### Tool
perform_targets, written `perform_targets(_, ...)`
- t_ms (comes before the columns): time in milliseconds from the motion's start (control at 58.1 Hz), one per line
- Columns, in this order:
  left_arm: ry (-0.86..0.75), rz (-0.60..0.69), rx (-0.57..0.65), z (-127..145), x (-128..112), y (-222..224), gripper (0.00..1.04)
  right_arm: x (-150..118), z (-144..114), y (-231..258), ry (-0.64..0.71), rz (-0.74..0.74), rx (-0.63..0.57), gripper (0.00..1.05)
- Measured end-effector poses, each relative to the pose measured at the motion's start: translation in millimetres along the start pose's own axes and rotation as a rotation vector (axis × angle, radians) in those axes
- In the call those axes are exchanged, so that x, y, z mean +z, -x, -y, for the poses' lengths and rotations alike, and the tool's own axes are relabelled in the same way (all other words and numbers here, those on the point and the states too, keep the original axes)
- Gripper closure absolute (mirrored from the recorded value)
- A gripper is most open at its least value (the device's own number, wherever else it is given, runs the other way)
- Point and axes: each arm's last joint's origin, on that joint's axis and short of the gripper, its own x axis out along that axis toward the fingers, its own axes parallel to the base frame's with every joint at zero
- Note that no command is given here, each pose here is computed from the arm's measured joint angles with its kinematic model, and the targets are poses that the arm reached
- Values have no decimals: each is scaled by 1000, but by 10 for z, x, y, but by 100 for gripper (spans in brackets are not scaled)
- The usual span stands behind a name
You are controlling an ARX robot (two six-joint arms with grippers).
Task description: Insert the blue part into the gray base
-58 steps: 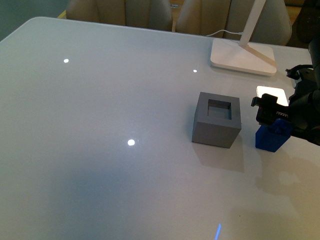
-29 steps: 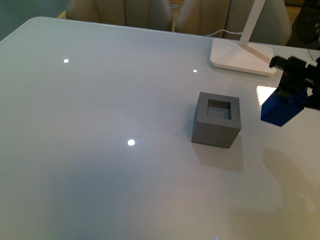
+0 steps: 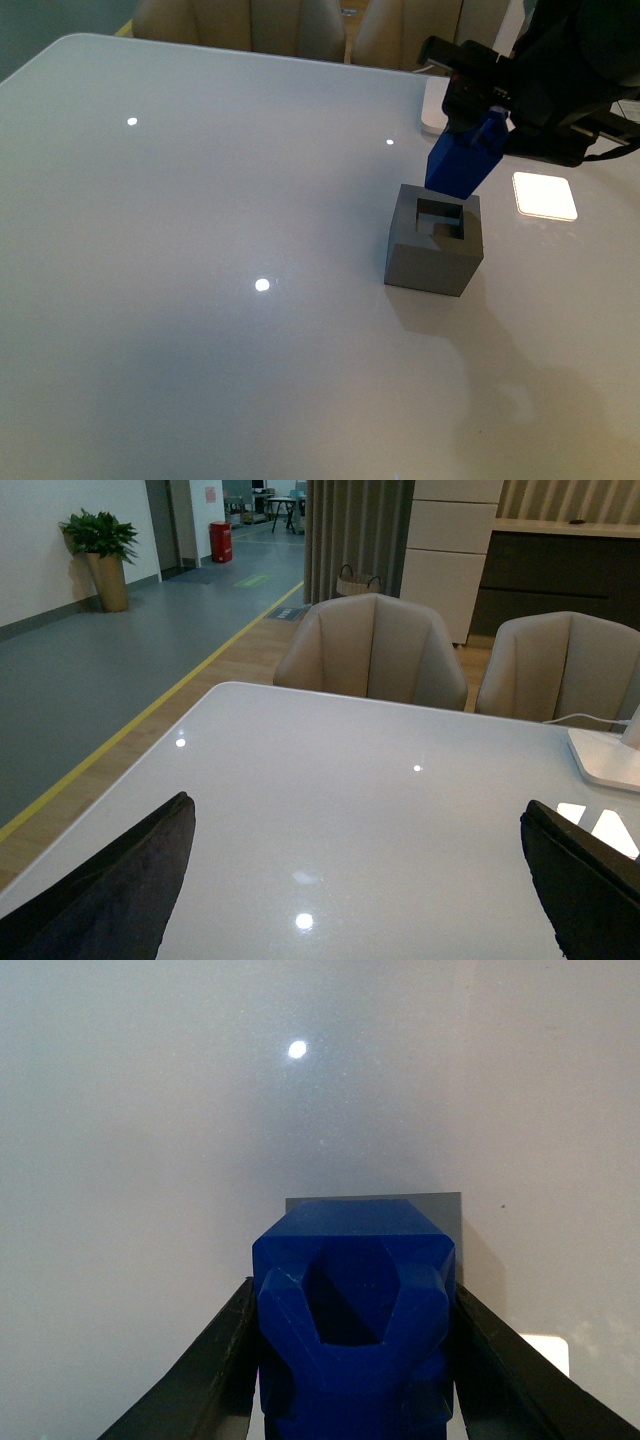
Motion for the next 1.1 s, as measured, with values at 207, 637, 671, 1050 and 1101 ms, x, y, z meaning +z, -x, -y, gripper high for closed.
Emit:
perform_targets(207, 0, 0, 0, 0, 0, 0, 7, -89, 11, -135, -6, -33, -26, 60)
perform_targets(637, 0, 0, 0, 0, 0, 0, 7, -132, 5, -176, -6, -42, -40, 60)
perform_targets(671, 0, 0, 0, 0, 0, 0, 7, -135, 4, -177, -5, -43, -41, 60)
perform_targets(1050, 0, 0, 0, 0, 0, 0, 7, -203, -14, -196, 6, -76, -62, 60)
perform_targets(1101, 0, 0, 0, 0, 0, 0, 7, -204, -11, -197, 6, -77, -63, 60)
